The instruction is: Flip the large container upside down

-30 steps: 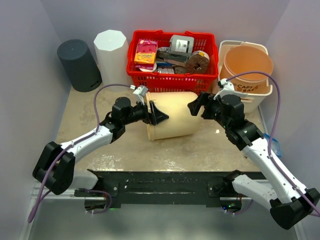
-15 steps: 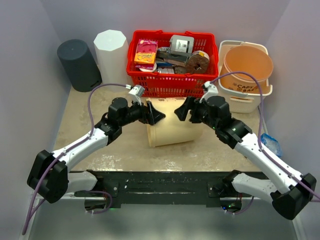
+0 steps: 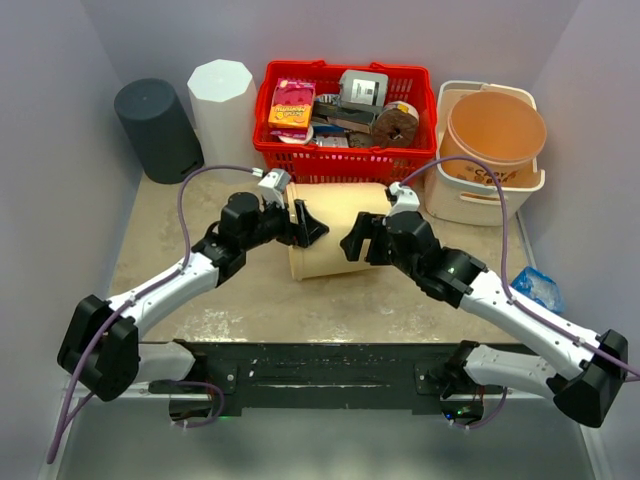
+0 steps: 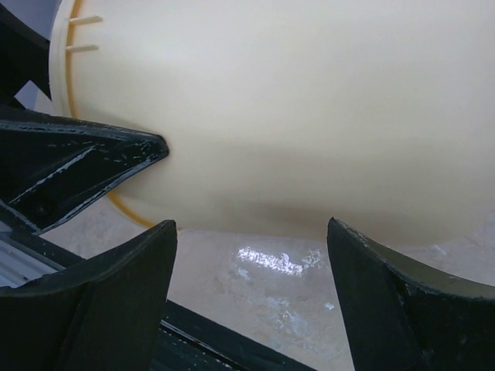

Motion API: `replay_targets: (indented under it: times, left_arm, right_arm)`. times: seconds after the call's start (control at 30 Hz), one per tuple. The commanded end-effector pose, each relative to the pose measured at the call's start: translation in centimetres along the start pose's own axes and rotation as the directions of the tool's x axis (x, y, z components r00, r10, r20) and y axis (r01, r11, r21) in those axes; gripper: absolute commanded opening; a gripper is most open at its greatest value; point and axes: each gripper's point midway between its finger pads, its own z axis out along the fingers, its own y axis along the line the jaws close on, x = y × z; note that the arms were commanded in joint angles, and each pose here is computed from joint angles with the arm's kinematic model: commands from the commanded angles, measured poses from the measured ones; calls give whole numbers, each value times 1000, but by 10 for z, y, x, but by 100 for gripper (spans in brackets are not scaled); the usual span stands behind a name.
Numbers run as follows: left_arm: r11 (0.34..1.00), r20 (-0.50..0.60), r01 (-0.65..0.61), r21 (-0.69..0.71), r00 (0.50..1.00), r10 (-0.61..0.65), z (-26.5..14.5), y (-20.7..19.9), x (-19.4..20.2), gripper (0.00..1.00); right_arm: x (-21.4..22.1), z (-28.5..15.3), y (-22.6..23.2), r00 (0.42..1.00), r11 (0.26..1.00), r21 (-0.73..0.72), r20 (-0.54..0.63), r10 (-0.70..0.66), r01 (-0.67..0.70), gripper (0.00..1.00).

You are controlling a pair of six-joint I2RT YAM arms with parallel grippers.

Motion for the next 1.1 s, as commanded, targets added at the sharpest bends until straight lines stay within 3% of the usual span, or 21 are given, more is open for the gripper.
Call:
replay_targets:
  times: [0.0,0.3,0.6,0.83,1.07]
  left_arm:
    - [1000,41,-10,15,999,10,7,-7,-17,86]
    - [999,112,-50,-3,992,51,-14,-20,-47,88]
    - [970,203,-72,-231,972,121,-59,-1,-86,94]
    - [883,240,-50,-466,954,181,-117,30,-109,98]
    - [786,125,-111,-608,964,234,-157,66,-87,99]
  right_arm:
    - [-11,-8,21,998,998,-61,47,37,-34,81]
    - [-12,1,38,982,987,-100,127,137,-125,82]
    - [-35,-1,53,980,990,-115,170,104,-85,82]
    - [-27,11,90,989,993,-116,146,33,-16,82]
    - [-25,19,121,982,999,-30,186,-26,32,82]
